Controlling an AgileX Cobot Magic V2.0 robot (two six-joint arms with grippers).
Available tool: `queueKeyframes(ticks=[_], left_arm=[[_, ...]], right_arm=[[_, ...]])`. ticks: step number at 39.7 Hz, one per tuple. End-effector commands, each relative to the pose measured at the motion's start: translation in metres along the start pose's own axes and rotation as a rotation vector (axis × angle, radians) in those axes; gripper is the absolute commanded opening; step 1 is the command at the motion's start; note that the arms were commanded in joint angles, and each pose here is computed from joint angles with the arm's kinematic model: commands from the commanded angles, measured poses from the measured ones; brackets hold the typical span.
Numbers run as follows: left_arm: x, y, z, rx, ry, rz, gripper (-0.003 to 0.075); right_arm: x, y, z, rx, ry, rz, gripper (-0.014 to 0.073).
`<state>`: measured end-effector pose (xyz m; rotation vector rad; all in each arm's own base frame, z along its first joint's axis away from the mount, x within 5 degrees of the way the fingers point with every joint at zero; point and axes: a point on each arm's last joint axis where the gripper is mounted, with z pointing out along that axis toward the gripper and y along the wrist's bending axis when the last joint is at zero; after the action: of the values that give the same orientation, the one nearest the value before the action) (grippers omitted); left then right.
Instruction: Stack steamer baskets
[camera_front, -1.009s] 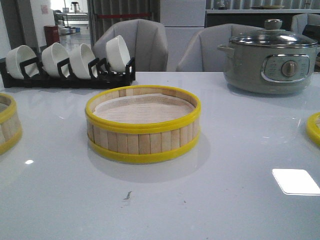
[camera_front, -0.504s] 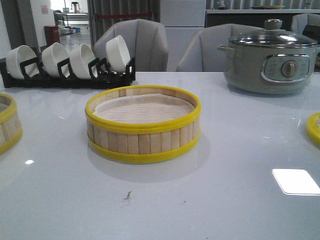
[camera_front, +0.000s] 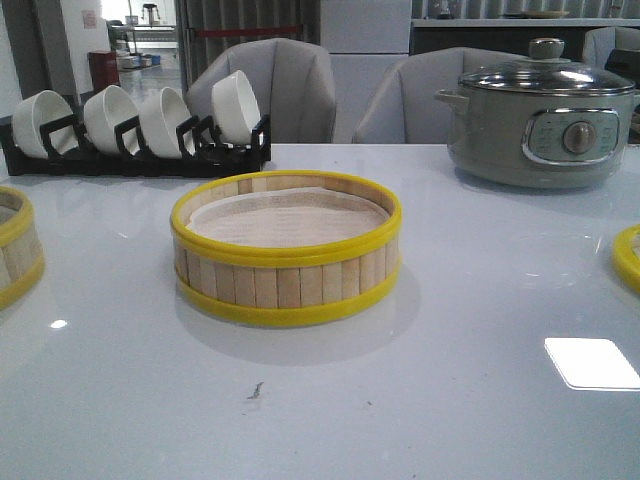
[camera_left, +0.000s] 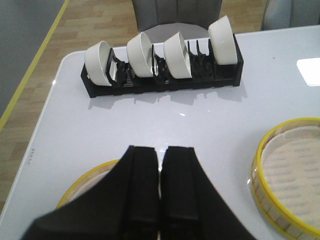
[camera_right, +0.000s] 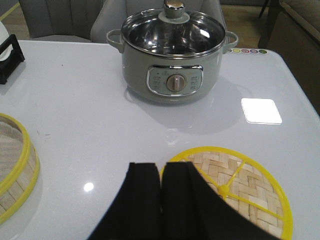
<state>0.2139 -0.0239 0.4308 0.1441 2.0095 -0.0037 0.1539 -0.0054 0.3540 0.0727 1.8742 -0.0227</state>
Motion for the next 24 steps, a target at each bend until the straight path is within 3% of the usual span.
queueKeyframes(ticks=[1, 4, 7, 10, 18, 24], left_arm=[[-0.023, -0.004, -0.015, 0.041, -0.193, -0.027, 0.0190], [-0.024, -0.008, -0.014, 0.059, -0.199, -0.022, 0.0353], [-0.022, -0.010, -0.008, 0.065, -0.170, -0.017, 0.0482], [-0.017, -0.012, 0.006, 0.066, -0.108, -0.014, 0.0555], [0.007, -0.018, 0.066, 0.068, 0.152, -0.001, 0.0544], [0.027, -0.022, 0.113, 0.070, 0.275, 0.004, 0.0534]], right_arm=[[-0.019, 0.001, -0.005, -0.008, -0.112, -0.004, 0.0250], [-0.018, 0.000, -0.005, -0.006, -0.102, -0.004, 0.0356], [-0.017, 0.000, -0.005, -0.004, -0.088, -0.004, 0.0370], [-0.014, 0.000, -0.004, -0.001, -0.064, -0.004, 0.0370], [-0.014, 0.000, -0.004, 0.001, -0.056, -0.004, 0.0370], [-0.013, 0.000, -0.004, 0.001, -0.054, -0.004, 0.0370]])
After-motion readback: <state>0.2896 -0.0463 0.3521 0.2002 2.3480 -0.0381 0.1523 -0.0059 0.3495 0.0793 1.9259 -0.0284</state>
